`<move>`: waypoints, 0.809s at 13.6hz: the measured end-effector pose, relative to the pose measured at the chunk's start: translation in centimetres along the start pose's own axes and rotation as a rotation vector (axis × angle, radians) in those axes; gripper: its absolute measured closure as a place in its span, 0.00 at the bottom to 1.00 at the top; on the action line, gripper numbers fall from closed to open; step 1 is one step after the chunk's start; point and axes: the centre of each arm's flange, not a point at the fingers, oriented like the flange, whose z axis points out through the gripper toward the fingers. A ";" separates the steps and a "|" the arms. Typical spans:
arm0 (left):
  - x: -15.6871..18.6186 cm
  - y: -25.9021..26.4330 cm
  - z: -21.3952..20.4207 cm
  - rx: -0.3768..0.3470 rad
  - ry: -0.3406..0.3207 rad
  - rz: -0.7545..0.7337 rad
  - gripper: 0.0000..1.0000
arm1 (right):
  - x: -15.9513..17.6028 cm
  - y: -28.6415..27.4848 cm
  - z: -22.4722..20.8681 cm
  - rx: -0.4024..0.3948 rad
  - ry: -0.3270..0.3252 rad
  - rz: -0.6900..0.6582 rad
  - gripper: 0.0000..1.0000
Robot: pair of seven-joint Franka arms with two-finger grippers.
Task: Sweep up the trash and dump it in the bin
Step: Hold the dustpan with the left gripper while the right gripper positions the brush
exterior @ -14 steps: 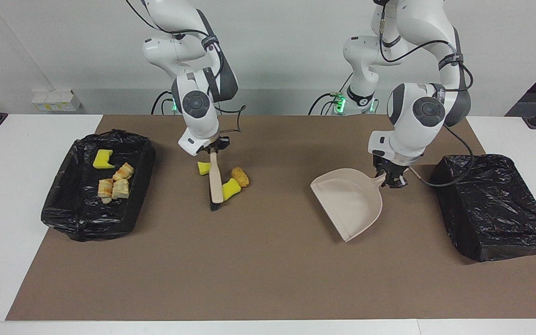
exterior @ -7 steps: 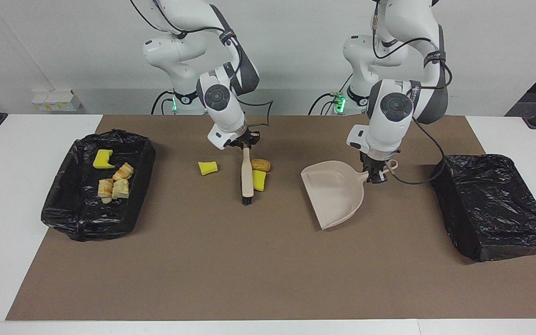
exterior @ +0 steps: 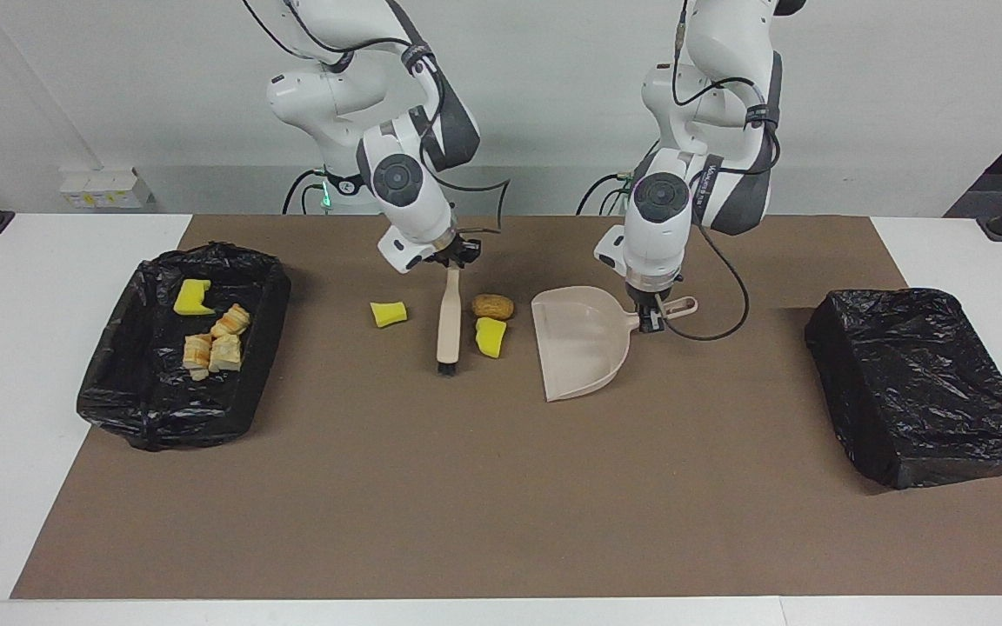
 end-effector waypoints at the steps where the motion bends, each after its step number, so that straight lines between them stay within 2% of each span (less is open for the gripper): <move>1: -0.1 0.3 0.2 -0.004 -0.002 0.001 0.68 | -0.4 2.1 -1.4 -0.047 0.007 0.013 0.74; 4: -0.5 1.0 0.7 -0.013 -0.009 0.002 0.68 | -2.0 5.8 -2.3 -0.115 0.012 0.052 0.74; 7: -0.7 1.4 0.9 -0.015 -0.010 0.001 0.68 | -2.9 10.8 0.8 -0.123 -0.046 0.143 0.74; 9: -0.8 1.4 0.9 -0.016 -0.011 0.001 0.68 | -3.4 11.5 2.7 -0.130 -0.064 0.131 0.74; 11: -0.8 1.4 1.0 -0.017 -0.011 0.000 0.68 | -3.5 10.9 4.4 -0.134 -0.051 0.085 0.74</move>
